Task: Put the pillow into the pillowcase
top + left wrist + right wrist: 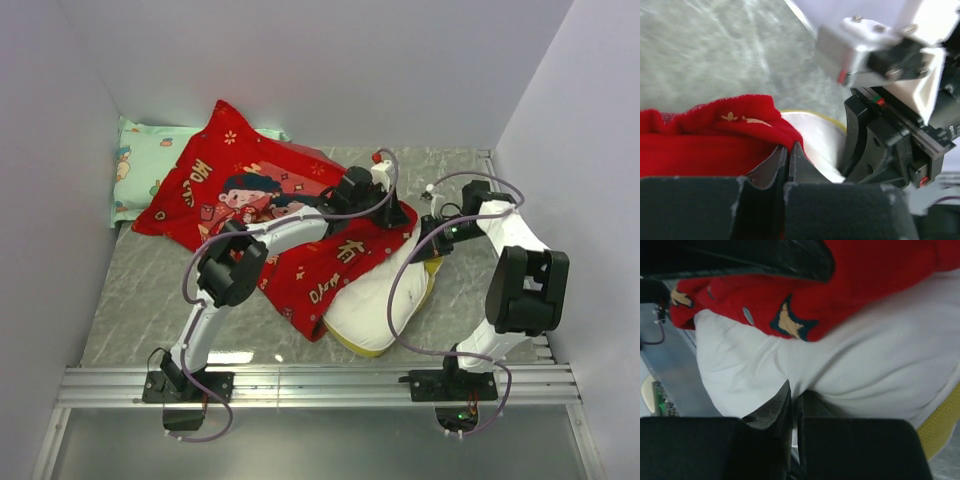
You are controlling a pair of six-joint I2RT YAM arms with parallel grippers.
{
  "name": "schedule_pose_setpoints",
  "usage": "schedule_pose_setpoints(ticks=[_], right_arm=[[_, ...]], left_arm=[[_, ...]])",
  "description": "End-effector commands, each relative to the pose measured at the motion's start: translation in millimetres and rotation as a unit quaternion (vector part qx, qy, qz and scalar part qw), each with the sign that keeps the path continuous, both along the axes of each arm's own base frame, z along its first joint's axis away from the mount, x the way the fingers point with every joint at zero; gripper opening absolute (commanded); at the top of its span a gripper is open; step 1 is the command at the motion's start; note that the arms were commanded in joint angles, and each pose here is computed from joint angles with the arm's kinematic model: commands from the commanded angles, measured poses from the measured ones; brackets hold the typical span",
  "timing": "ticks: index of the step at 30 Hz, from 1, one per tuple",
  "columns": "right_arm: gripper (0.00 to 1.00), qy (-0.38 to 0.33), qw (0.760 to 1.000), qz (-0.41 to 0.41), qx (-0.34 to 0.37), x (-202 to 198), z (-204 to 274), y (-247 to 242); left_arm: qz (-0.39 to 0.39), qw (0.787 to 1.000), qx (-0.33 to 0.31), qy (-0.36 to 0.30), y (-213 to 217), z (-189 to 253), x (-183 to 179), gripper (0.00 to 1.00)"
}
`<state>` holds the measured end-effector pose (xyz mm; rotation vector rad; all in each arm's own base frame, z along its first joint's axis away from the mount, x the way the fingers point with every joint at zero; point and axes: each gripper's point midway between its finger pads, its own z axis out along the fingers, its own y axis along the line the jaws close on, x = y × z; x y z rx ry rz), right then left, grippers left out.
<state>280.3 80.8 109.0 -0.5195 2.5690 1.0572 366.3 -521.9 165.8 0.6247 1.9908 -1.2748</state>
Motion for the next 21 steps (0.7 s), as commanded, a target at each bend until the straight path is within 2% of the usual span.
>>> schedule_pose_setpoints(ticks=[1,2,4,5,7,8,9,10,11,12,13,14,15,16,17,18,21], right_arm=[[0.0,-0.045,0.996,-0.015,0.072,5,30,7],[0.0,-0.045,0.997,-0.011,0.064,3,27,5],[0.0,-0.04,0.997,-0.014,0.059,2,23,3],[0.0,-0.044,0.997,-0.014,0.056,3,23,2],[0.1,-0.041,0.998,-0.022,0.044,3,19,-1],[0.25,-0.037,0.998,-0.027,0.039,4,18,-1],[0.37,-0.03,0.999,-0.034,0.024,3,15,-6],[0.49,-0.025,0.999,-0.04,0.018,3,16,-7],[0.76,-0.013,0.999,-0.044,0.011,-1,15,-9],[0.82,-0.006,0.998,-0.053,-0.013,-3,13,-16],[0.97,0.001,0.998,-0.061,-0.02,-7,14,-19],[0.98,0.019,0.997,-0.072,-0.03,-14,13,-26],[0.99,0.027,0.996,-0.078,-0.04,-19,15,-30],[0.99,0.032,0.995,-0.073,-0.06,-24,14,-36],[0.99,0.063,0.994,-0.068,-0.061,-39,15,-35],[0.99,0.081,0.993,-0.061,-0.062,-46,13,-35],[1.0,0.1,0.992,-0.048,-0.067,-50,5,-30]], left_arm=[[-0.066,0.99,-0.116,0.044,-42,60,-57,0.0],[-0.057,0.993,-0.084,0.063,-42,32,-52,0.01],[-0.047,0.997,-0.054,0.031,-36,27,-30,0.18],[-0.047,0.998,-0.031,0.033,-25,25,-28,0.42],[-0.049,0.998,0.022,-0.021,8,26,-16,0.58],[-0.047,0.996,0.051,-0.047,32,52,-26,0.69],[-0.036,0.989,0.11,-0.093,58,38,-24,0.71],[-0.031,0.984,0.133,-0.114,77,42,-29,0.79],[-0.019,0.979,0.13,-0.156,101,81,-42,0.88],[-0.027,0.97,0.189,-0.148,130,46,-57,0.9],[-0.012,0.964,0.216,-0.158,149,43,-62,0.91],[-0.003,0.96,0.225,-0.166,170,54,-74,0.94],[-0.021,0.95,0.276,-0.146,194,24,-90,0.94],[-0.022,0.944,0.299,-0.137,208,13,-98,0.94],[-0.026,0.943,0.303,-0.134,216,12,-109,0.95],[-0.042,0.941,0.319,-0.105,227,-13,-126,0.95],[-0.067,0.939,0.327,-0.087,228,-43,-151,0.98]])
